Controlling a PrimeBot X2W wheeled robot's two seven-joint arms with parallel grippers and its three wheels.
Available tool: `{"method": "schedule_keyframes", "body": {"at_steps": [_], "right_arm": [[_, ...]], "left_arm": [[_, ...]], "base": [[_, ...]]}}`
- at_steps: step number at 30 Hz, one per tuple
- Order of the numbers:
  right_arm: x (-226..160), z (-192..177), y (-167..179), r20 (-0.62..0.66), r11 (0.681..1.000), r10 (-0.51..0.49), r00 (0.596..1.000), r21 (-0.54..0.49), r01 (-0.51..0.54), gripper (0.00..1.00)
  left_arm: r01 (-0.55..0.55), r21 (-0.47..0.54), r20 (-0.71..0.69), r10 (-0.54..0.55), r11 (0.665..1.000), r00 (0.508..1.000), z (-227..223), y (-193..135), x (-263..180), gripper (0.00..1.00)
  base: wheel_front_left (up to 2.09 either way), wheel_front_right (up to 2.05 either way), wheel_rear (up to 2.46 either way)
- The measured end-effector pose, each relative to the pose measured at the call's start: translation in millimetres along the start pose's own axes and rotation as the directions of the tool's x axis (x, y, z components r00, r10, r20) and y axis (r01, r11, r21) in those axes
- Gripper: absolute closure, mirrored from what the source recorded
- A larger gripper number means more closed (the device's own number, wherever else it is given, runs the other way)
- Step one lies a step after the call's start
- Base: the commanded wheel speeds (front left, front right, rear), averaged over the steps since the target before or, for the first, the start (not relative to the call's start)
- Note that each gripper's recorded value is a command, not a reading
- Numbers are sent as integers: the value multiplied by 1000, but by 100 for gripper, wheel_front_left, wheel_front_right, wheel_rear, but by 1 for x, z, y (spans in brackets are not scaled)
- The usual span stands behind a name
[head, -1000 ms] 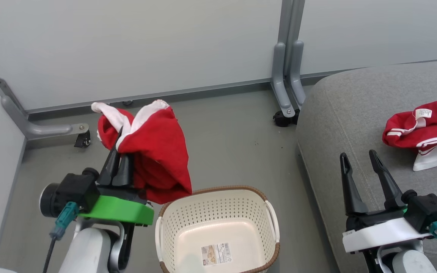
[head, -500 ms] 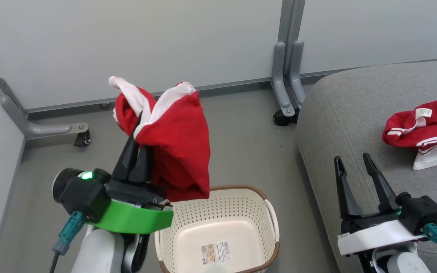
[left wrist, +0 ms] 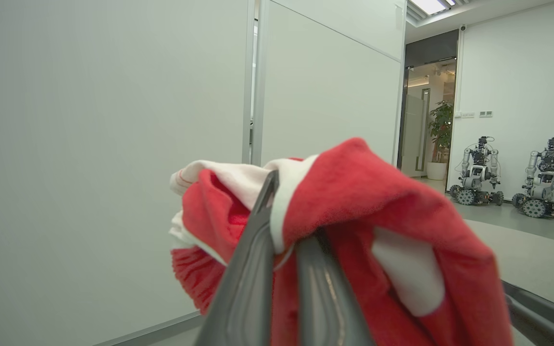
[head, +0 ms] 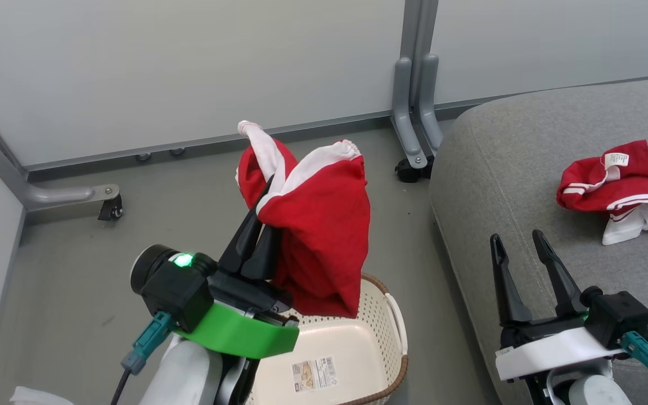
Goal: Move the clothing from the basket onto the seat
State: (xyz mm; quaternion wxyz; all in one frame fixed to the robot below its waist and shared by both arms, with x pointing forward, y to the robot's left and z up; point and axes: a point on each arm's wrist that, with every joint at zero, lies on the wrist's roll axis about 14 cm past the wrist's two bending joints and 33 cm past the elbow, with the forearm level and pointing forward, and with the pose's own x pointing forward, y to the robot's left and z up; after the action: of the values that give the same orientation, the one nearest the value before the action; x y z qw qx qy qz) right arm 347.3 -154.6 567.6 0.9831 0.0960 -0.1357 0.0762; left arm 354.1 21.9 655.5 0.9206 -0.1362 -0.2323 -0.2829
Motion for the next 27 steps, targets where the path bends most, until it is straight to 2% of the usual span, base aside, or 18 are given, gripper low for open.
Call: {"method": "schedule_keyframes", "body": {"at_steps": [17, 23, 27], "right_arm": [[-1, -1, -3, -5, 1000, -3, 1000, -7, 3, 0], [-1, -4, 3, -21, 999, 31, 999, -26, -32, 0], [0, -3, 14, -27, 994, 94, 995, -59, -95, 0]], "left_arm": [[-5, 0, 3, 5, 1000, 1000, 1, 3, 1, 100], [-15, 5, -4, 15, 1000, 1000, -2, 7, 0, 100], [-19, 8, -12, 19, 1000, 1000, -5, 8, 0, 100]], "base": [[0, 0, 0], [0, 0, 0], [0, 0, 0]]}}
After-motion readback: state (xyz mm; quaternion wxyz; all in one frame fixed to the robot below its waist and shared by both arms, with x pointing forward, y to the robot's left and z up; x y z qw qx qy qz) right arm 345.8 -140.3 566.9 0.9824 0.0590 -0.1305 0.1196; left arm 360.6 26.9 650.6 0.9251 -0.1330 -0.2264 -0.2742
